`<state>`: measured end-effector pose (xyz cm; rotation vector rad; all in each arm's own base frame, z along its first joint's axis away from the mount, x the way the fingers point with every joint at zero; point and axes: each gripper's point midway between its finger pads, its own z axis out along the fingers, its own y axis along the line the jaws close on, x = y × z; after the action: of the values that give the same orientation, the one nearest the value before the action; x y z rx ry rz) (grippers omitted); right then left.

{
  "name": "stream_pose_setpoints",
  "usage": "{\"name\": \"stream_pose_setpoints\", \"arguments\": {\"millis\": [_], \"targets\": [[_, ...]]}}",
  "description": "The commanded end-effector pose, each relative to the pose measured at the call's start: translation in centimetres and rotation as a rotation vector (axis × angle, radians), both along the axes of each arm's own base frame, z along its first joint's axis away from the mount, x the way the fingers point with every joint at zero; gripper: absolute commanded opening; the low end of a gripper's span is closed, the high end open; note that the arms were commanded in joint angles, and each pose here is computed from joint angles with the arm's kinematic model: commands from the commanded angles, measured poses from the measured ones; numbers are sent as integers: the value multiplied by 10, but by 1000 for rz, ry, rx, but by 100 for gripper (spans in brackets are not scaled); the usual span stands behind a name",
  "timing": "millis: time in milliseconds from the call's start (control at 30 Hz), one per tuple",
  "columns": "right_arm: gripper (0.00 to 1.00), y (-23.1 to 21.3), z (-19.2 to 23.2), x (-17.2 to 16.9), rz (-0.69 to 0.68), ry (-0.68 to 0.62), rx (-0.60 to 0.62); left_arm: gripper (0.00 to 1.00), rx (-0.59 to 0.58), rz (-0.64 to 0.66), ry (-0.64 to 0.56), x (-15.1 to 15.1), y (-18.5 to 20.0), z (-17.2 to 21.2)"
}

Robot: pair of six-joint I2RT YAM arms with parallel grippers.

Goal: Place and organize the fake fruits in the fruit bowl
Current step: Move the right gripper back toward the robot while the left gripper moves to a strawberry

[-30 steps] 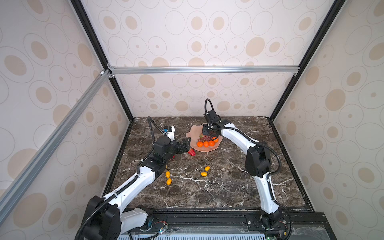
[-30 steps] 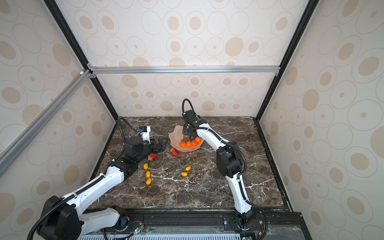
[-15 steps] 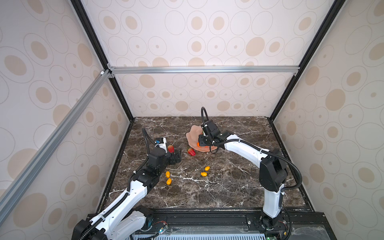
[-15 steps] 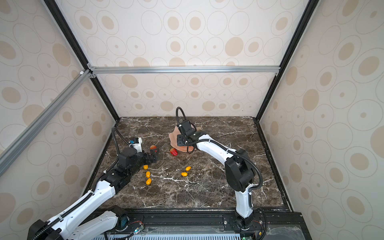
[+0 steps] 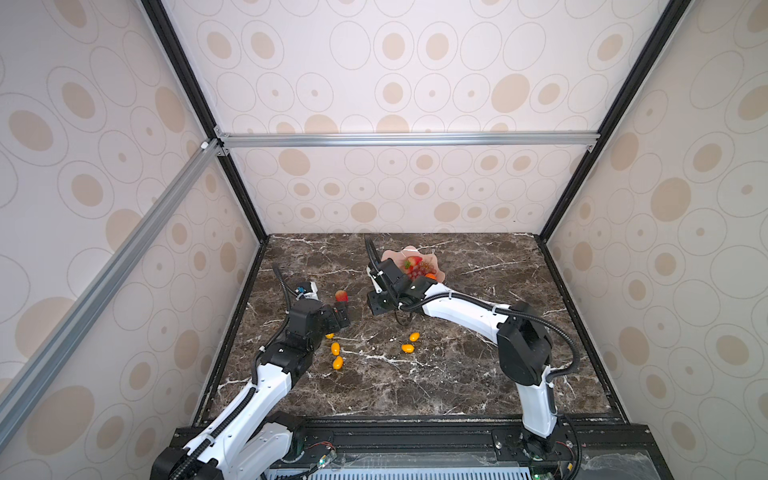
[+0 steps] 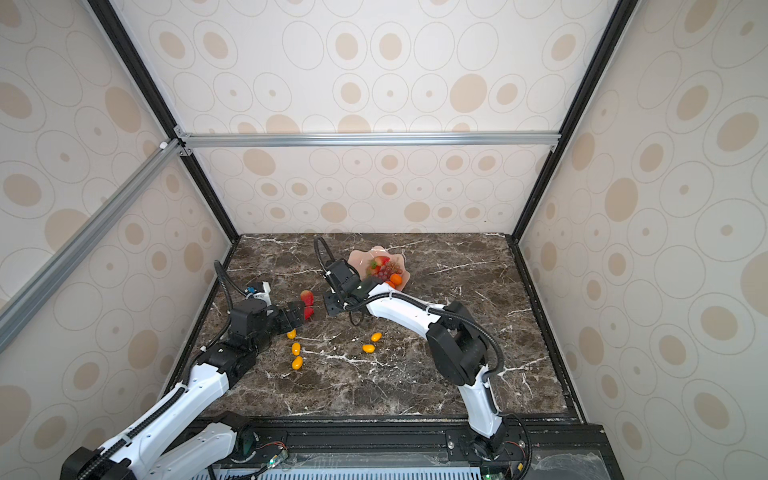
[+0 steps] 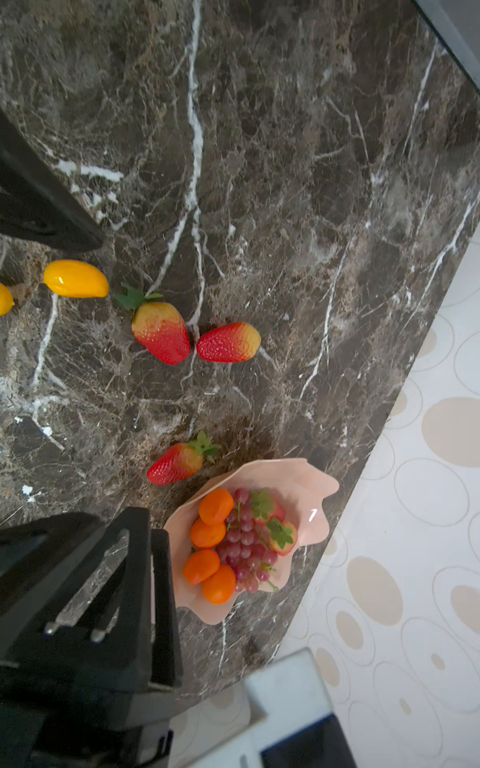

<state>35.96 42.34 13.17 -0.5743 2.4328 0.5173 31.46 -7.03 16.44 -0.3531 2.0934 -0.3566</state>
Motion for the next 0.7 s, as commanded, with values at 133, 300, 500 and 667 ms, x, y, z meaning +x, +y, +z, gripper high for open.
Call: {"name": "stream_pose_setpoints", "arguments": {"millis": [133, 300, 500, 667], "targets": [[38, 9, 16, -14, 32, -27, 13, 89, -45, 35, 58, 8, 17, -11], [38, -17, 41, -27, 43, -101, 27, 76, -33, 43, 171, 16, 31, -30], [39, -43, 61, -56, 131, -178, 69, 59, 15, -10, 290, 25, 33, -50], [40, -68, 69, -67, 146, -219, 23, 60, 66, -112, 362, 30, 27, -60]]}}
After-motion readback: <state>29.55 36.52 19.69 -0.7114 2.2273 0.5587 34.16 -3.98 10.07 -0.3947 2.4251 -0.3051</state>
